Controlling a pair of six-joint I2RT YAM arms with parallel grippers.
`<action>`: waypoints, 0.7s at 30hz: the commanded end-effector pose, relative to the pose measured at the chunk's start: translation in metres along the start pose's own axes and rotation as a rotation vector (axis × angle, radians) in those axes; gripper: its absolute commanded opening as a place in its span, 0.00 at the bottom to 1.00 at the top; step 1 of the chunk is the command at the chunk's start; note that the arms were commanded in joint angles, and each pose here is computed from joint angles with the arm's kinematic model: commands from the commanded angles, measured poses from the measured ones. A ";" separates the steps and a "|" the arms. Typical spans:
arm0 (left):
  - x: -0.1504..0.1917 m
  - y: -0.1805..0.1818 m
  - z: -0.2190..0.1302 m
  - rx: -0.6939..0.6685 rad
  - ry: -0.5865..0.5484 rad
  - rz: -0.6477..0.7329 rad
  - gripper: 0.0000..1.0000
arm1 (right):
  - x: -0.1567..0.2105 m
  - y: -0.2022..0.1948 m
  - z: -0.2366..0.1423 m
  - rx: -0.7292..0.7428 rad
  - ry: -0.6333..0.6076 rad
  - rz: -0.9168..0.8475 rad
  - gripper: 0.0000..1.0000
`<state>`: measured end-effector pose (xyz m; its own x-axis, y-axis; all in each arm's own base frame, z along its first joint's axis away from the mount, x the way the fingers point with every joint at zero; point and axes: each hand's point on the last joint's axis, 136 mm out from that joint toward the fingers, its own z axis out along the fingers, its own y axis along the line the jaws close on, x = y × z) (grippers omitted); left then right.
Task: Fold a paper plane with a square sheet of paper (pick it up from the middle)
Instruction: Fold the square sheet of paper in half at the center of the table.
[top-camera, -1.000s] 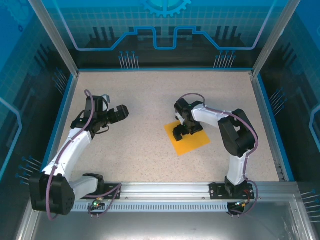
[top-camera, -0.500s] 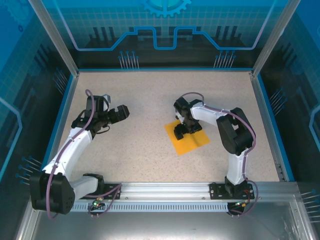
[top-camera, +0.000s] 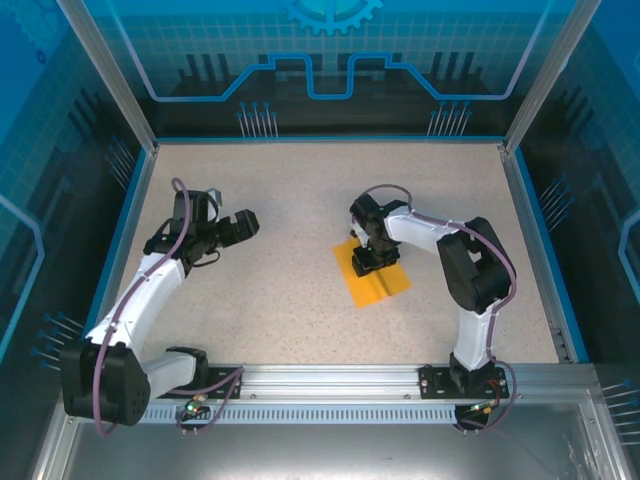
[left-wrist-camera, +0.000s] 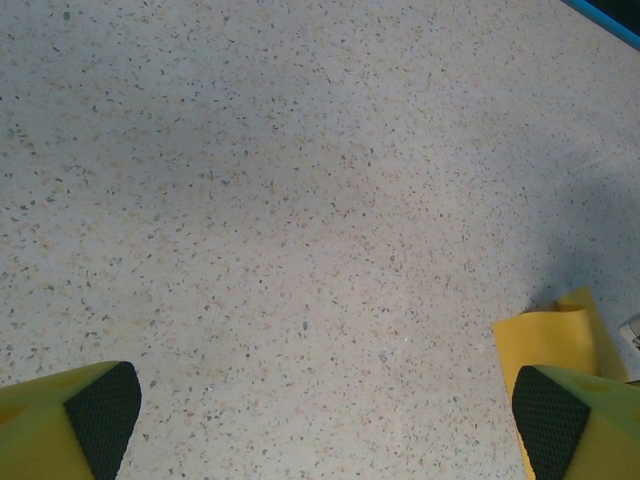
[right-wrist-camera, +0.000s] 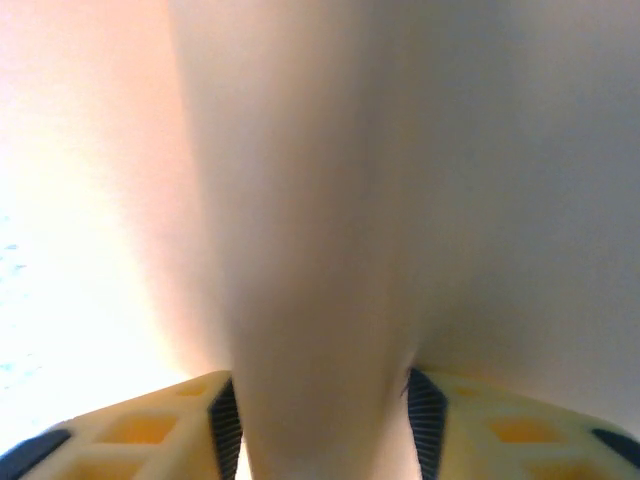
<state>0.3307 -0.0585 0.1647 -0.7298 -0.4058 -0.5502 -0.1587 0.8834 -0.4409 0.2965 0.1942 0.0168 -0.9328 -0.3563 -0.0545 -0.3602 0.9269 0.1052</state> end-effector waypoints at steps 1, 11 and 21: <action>0.003 -0.011 -0.004 0.030 0.030 0.001 0.99 | -0.009 0.033 -0.020 -0.193 -0.073 0.051 0.37; 0.019 -0.033 0.003 0.136 0.098 -0.012 0.99 | -0.034 0.109 -0.101 -0.725 -0.271 0.148 0.30; 0.064 -0.066 0.029 0.254 0.217 -0.049 0.99 | -0.019 0.082 -0.041 -0.607 -0.175 0.269 0.34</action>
<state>0.3176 -0.1306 0.1439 -0.8337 -0.3609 -0.4181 -0.0502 0.8034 -0.5933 0.2847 0.2821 0.0930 -0.9827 -0.0831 -0.1658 -0.1765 0.6931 0.6989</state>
